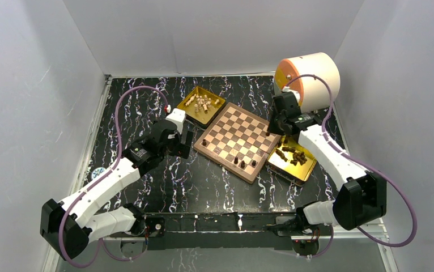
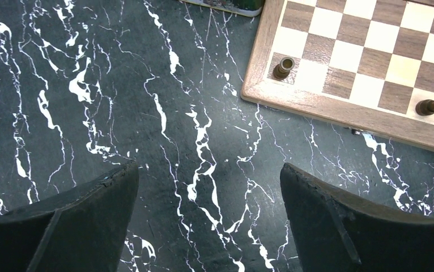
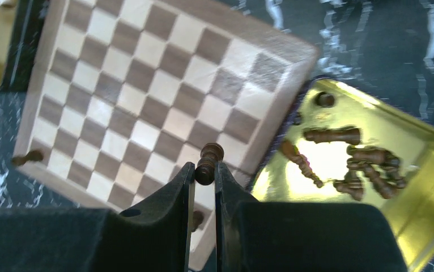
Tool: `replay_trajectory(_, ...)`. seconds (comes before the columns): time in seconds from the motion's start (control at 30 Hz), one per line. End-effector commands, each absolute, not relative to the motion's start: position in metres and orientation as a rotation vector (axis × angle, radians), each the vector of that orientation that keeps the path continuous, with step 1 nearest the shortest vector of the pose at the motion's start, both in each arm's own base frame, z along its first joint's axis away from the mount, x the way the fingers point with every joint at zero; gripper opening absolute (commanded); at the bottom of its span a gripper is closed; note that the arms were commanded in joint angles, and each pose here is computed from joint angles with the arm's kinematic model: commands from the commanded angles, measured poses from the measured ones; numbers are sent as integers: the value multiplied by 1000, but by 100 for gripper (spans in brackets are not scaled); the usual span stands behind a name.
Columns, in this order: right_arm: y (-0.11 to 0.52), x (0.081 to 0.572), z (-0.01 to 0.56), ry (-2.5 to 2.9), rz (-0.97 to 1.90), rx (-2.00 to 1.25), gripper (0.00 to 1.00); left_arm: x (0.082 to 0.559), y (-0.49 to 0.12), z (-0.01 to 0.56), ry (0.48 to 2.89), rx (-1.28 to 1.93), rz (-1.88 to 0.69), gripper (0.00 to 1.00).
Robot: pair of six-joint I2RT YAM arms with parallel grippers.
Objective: Set up the chess pieces on the board
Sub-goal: Place the chess piece on the chessboard.
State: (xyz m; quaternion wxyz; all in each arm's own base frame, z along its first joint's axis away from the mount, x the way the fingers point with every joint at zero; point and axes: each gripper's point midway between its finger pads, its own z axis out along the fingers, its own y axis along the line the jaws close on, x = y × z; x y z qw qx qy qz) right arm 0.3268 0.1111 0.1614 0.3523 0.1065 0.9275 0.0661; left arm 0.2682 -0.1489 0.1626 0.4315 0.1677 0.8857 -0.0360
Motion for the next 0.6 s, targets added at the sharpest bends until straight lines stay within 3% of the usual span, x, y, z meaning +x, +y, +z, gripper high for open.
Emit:
replay_trajectory(0.0, 165, 330, 181, 2351, 319, 189, 17, 271, -140, 175, 2160, 377, -49, 91)
replay_trajectory(0.57, 286, 301, 151, 2416, 388, -133, 18, 272, -131, 182, 2132, 344, -16, 91)
